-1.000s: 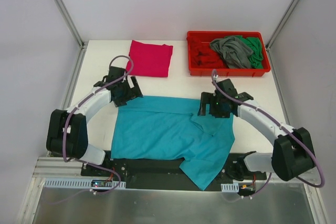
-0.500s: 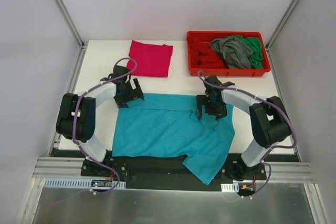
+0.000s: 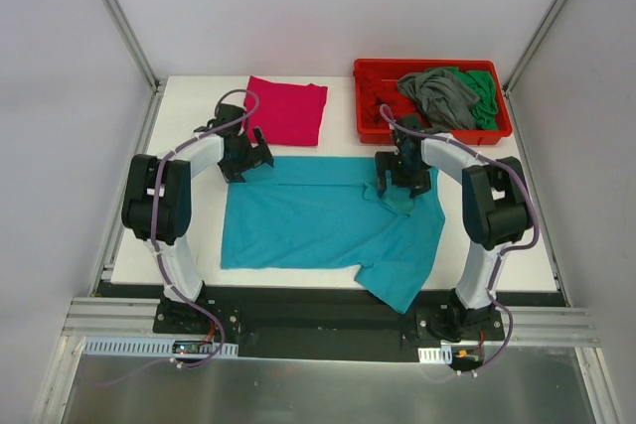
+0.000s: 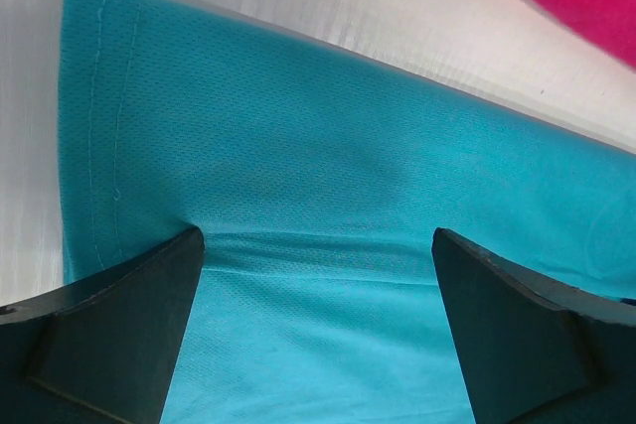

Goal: Fold and stack the t-shirts

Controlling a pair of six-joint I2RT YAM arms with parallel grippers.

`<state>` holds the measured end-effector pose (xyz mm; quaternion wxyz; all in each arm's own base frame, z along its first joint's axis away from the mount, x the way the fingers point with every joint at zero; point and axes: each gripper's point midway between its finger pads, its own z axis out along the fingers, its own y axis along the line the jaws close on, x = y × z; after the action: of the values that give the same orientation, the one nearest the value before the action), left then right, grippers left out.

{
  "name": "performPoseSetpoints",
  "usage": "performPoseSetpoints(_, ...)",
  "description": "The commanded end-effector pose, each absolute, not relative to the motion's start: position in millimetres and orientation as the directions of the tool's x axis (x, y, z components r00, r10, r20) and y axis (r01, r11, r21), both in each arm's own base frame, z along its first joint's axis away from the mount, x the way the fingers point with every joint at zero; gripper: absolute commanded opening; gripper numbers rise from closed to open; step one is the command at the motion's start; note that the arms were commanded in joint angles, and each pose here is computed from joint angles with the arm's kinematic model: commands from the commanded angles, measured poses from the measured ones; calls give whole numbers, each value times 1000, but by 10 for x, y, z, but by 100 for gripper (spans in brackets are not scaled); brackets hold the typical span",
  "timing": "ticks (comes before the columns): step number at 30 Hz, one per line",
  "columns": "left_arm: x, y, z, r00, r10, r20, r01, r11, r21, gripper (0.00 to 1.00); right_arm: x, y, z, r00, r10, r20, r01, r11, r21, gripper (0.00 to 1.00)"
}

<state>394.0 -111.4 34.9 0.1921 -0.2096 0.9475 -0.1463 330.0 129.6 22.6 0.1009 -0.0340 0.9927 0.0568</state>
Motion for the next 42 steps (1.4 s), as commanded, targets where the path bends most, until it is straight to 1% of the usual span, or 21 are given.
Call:
performPoseSetpoints(1, 4061, -1039, 325, -838, -441, -321, -336, 881, -334, 99, 3495, 1289, 276, -968, -109, -228, -136, 985, 104, 96)
performPoseSetpoints(5, 4142, -1093, 447, -840, -425, -338, -301, 882, -363, 99, 3559, 1261, 319, -966, -108, -234, -134, 986, 98, 96)
performPoseSetpoints(8, 4146, -1153, 649, -834, -419, -358, -265, 875, -405, 99, 3563, 1255, 479, -956, -106, -272, -139, 985, 104, 96)
performPoseSetpoints(11, 4050, -1159, 932, -812, -417, -409, -234, 873, -427, 99, 3531, 1225, 780, -931, -94, -354, -140, 984, 107, 96)
performPoseSetpoints(12, 3990, -1137, 1009, -802, -417, -427, -228, 875, -426, 99, 3501, 1222, 898, -917, -83, -391, -138, 984, 114, 96)
performPoseSetpoints(13, 3922, -1124, 1073, -793, -421, -441, -227, 875, -427, 99, 3417, 1192, 935, -912, -64, -406, -123, 985, 121, 96)
performPoseSetpoints(16, 3644, -1043, 1215, -758, -455, -466, -248, 863, -439, 99, 3237, 1145, 1197, -854, 19, -520, -80, 983, 166, 96)
performPoseSetpoints(19, 3220, -1028, 1172, -748, -504, -432, -284, 831, -478, 99, 2973, 1096, 1349, -786, 140, -602, -25, 966, 257, 96)
performPoseSetpoints(22, 2764, -1000, 1013, -748, -540, -386, -327, 806, -494, 99, 2702, 1078, 1345, -745, 224, -628, -8, 939, 345, 96)
performPoseSetpoints(25, 2280, -873, 768, -737, -591, -327, -426, 782, -454, 99, 2526, 1051, 1309, -712, 262, -651, -18, 921, 389, 96)
performPoseSetpoints(28, 1926, -684, 581, -691, -652, -313, -531, 751, -391, 99, 2444, 1010, 1264, -699, 277, -660, -12, 917, 398, 96)
performPoseSetpoints(31, 1708, -519, 517, -635, -695, -337, -599, 719, -354, 98, 2408, 952, 1242, -694, 274, -666, -3, 924, 383, 96)
performPoseSetpoints(32, 1664, -491, 504, -620, -707, -340, -614, 707, -351, 95, 2401, 937, 1238, -695, 273, -665, 2, 926, 378, 96)
performPoseSetpoints(35, 1577, -487, 452, -618, -713, -331, -621, 701, -352, 78, 2396, 911, 1202, -701, 272, -660, 13, 929, 369, 96)
performPoseSetpoints(36, 1561, -475, 421, -615, -717, -328, -630, 697, -343, 73, 2394, 918, 1185, -708, 269, -653, 13, 930, 369, 96)
performPoseSetpoints(38, 1531, -465, 361, -614, -726, -310, -651, 688, -322, 65, 2391, 908, 1162, -715, 268, -646, 19, 931, 366, 96)
performPoseSetpoints(40, 1509, -452, 307, -619, -729, -292, -670, 684, -288, 53, 2390, 894, 1139, -721, 268, -639, 27, 933, 360, 96)
performPoseSetpoints(42, 1506, -428, 282, -629, -724, -283, -680, 689, -250, 48, 2391, 883, 1125, -725, 265, -636, 31, 935, 354, 96)
